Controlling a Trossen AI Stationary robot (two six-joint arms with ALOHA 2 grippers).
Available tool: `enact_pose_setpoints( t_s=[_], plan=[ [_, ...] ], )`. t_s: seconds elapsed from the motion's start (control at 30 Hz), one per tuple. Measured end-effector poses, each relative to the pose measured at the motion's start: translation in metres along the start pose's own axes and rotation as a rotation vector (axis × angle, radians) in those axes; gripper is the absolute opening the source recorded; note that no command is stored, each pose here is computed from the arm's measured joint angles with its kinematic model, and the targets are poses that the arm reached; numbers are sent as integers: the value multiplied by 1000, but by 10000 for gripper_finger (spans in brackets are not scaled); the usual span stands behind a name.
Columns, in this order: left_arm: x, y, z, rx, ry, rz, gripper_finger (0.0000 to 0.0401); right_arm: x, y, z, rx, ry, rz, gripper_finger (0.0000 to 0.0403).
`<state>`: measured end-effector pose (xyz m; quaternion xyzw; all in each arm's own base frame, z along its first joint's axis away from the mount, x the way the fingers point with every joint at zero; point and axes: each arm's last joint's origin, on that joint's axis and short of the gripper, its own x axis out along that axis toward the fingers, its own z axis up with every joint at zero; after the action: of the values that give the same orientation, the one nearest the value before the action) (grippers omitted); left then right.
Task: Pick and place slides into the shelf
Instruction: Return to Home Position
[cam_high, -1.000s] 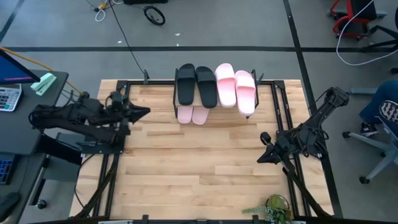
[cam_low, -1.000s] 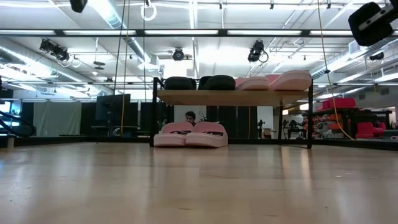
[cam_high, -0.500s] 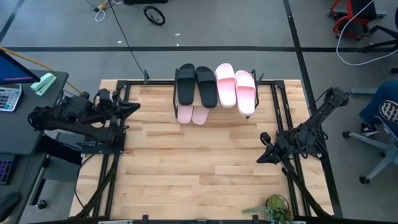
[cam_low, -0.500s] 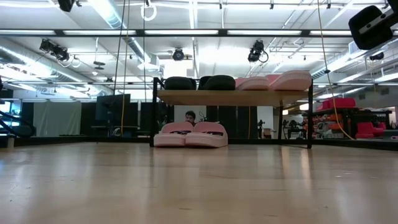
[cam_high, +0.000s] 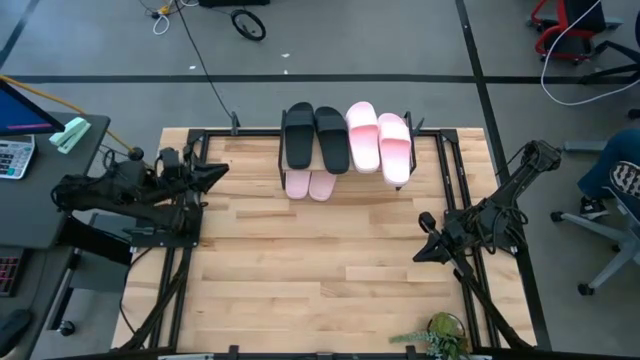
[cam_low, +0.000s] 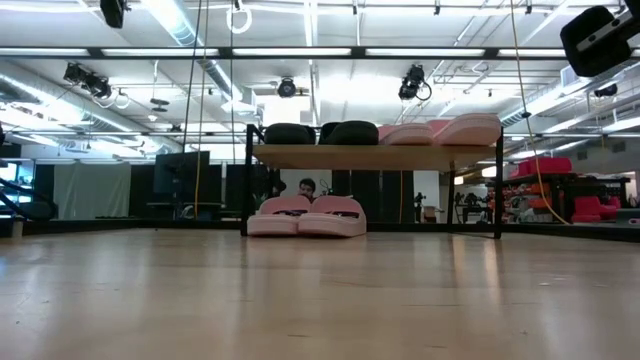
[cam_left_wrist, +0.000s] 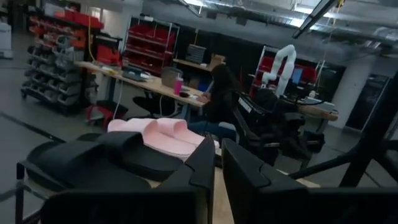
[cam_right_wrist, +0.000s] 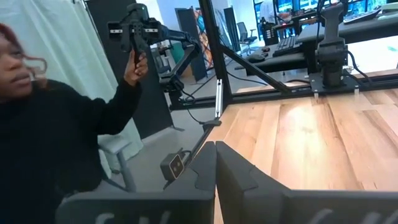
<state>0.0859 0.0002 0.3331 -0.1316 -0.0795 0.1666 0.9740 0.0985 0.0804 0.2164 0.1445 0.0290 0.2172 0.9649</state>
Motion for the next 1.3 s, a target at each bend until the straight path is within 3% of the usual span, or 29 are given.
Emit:
enact_pose_setpoints(
  t_s=[0.23,0.57,0.87,1.0,1.3],
  plan=[
    [10,2,-33,-26,-93,-21,29,0,0,0,0,0,0,9],
    [15,14,-101,64,63,14,23,0,0,0,0,0,0,9],
    [12,16,-103,-74,56,22,16,0,0,0,0,0,0,9],
    [7,18,-99,-47,26,10,22,0,0,0,0,0,0,9],
    [-17,28,-104,80,97,-29,36,0,0,0,0,-1,1,9]
  ],
)
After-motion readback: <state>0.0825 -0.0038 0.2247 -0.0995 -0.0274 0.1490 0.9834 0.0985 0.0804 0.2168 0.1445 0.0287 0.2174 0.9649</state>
